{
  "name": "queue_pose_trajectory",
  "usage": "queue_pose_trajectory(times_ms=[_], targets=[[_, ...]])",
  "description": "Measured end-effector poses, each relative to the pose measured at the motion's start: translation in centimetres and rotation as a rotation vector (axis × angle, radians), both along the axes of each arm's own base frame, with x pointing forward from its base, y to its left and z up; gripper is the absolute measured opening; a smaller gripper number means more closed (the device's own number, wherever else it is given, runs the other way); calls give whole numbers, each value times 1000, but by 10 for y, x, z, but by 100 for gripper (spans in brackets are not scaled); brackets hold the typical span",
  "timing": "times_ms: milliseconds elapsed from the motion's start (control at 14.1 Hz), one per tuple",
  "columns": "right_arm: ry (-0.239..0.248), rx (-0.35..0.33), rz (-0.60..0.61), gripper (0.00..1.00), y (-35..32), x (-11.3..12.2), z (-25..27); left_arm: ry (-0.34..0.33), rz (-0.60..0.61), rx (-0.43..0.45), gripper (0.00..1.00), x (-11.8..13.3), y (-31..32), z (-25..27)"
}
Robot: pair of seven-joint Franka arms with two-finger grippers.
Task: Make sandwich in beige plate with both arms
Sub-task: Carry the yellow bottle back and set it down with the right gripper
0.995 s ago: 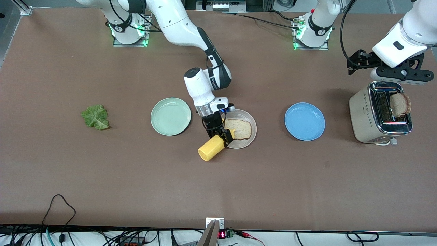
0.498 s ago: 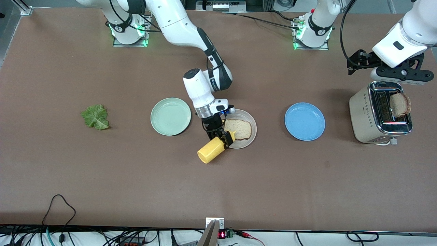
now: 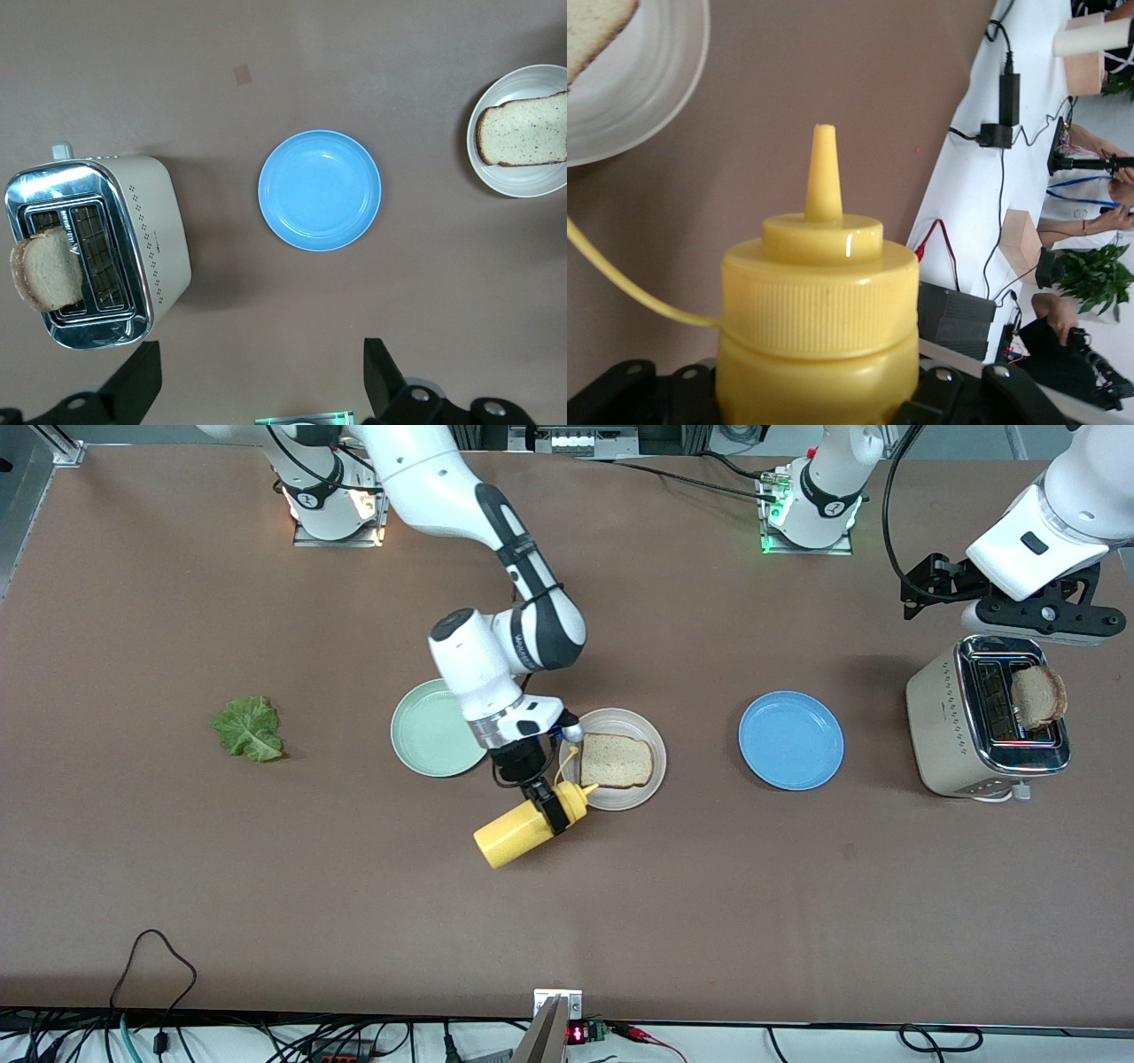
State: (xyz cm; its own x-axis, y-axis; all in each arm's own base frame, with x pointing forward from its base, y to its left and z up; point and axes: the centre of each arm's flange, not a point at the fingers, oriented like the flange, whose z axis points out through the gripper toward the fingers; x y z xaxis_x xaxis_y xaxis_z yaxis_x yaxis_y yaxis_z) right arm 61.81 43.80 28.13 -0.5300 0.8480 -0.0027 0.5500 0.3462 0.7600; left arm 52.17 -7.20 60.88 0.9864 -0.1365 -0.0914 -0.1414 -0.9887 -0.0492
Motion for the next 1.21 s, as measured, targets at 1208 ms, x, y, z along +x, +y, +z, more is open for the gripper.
queue_pose_trajectory(times_ms=[1208], targets=[[884,551,-55,41,-245,85,64,2,1,0,100,0,0,0]])
